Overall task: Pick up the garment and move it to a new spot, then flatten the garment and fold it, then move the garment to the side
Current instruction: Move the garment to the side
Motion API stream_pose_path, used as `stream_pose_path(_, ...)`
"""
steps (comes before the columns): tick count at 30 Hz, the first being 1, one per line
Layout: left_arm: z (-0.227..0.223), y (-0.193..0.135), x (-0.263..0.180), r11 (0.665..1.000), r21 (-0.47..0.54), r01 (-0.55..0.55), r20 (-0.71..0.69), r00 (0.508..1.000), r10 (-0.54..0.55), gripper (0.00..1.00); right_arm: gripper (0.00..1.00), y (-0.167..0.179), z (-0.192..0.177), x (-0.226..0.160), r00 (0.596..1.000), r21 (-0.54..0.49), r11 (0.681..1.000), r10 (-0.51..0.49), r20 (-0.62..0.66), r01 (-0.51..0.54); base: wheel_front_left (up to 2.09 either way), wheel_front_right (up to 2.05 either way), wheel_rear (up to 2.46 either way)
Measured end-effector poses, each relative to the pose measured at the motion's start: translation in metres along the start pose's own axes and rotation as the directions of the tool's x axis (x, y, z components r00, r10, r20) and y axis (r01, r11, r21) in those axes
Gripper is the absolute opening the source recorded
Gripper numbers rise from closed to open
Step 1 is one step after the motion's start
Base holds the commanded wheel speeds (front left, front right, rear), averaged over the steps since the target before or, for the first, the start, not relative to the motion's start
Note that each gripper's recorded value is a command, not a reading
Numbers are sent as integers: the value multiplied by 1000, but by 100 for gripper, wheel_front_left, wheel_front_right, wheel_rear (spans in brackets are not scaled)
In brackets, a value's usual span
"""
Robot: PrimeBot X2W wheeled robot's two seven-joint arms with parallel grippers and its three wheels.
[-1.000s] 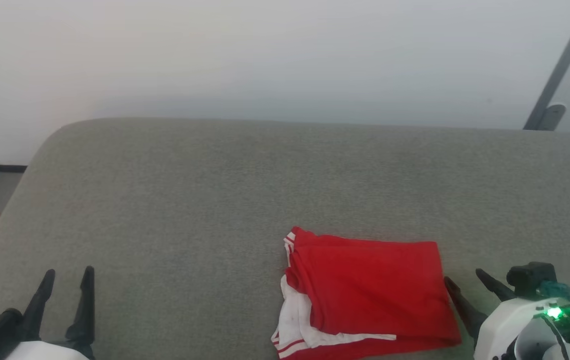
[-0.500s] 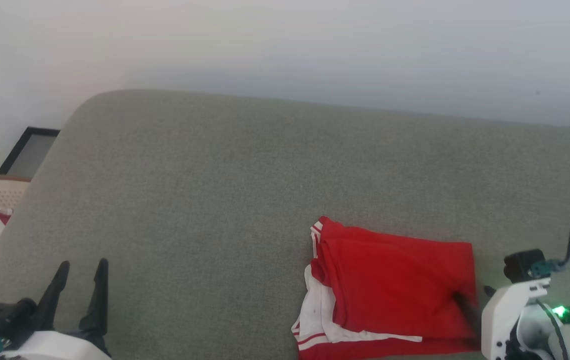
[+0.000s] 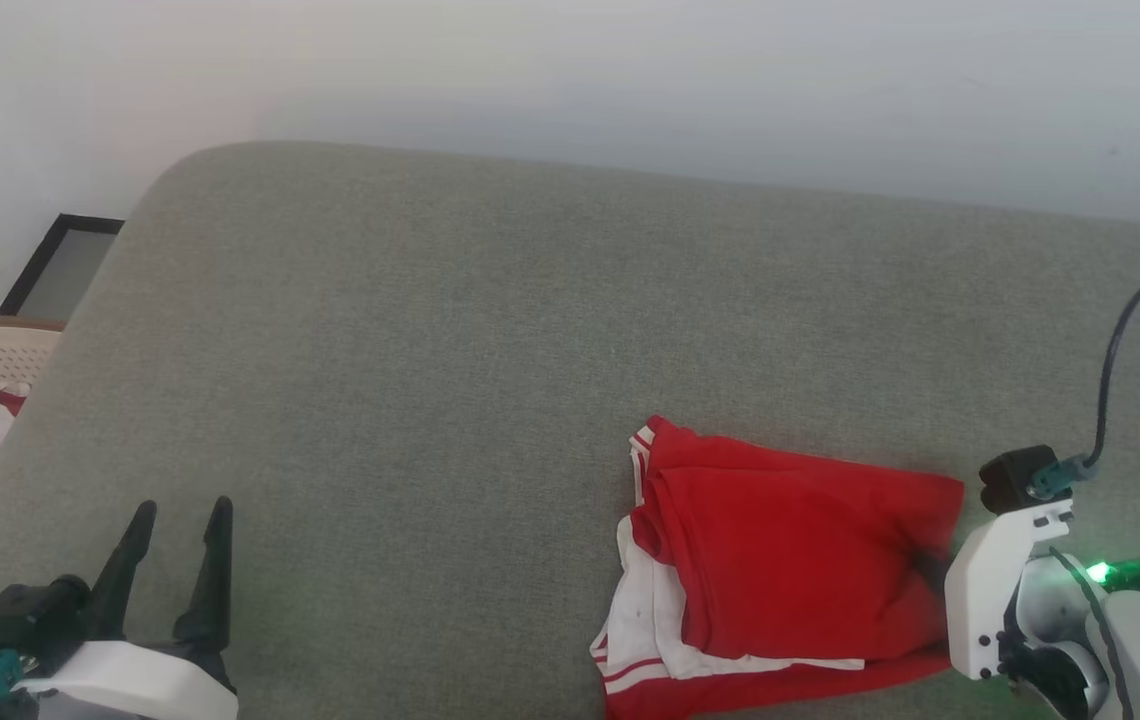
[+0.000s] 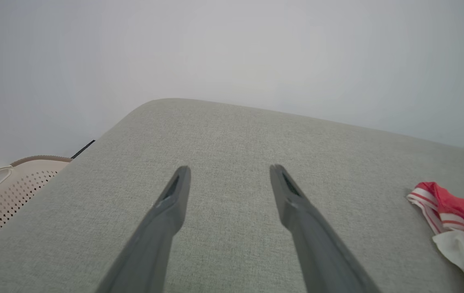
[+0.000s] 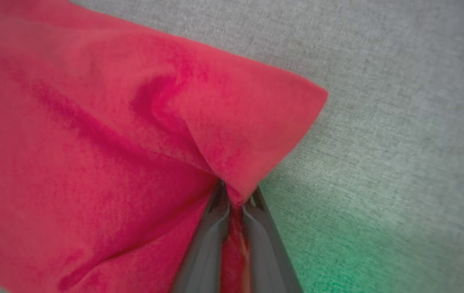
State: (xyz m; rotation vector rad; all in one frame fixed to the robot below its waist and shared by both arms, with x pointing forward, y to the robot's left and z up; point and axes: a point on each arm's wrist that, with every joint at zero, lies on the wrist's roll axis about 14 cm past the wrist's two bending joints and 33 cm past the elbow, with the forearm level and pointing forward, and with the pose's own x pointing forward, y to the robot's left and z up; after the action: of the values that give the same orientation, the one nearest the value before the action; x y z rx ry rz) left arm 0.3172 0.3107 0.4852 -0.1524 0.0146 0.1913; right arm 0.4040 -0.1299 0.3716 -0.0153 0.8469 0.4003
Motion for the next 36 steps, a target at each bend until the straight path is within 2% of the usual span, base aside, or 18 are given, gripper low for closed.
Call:
stream_pose_path(4, 3, -8, 9, 1000, 6, 25, 8, 1000, -25, 100, 0, -8, 8, -5, 1000, -16, 1000, -21, 21, 21, 0, 0, 0)
stream_pose_path(11, 6, -29, 28, 996, 12, 92, 20, 996, -92, 100, 0, -50, 25, -26, 991, -46, 991, -123, 58, 126, 0, 0, 0)
stream_pose_path(20, 4, -92, 72, 965, 16, 261, 26, 965, -261, 100, 0, -122, 53, -69, 944, -27, 951, -301, 136, 307, 0, 0, 0)
stream_pose_path(25, -2, -137, 97, 929, 15, 369, 20, 929, -369, 100, 0, -164, 62, -95, 900, -12, 912, -402, 169, 410, 0, 0, 0)
stream_pose_path(31, -10, -191, 126, 869, 26, 495, 13, 869, -495, 100, 0, -206, 73, -123, 838, -12, 857, -502, 215, 516, 0, 0, 0)
stream_pose_path(36, -22, -237, 144, 807, 24, 590, 0, 807, -590, 100, 0, -246, 79, -148, 768, -9, 790, -593, 241, 613, 0, 0, 0)
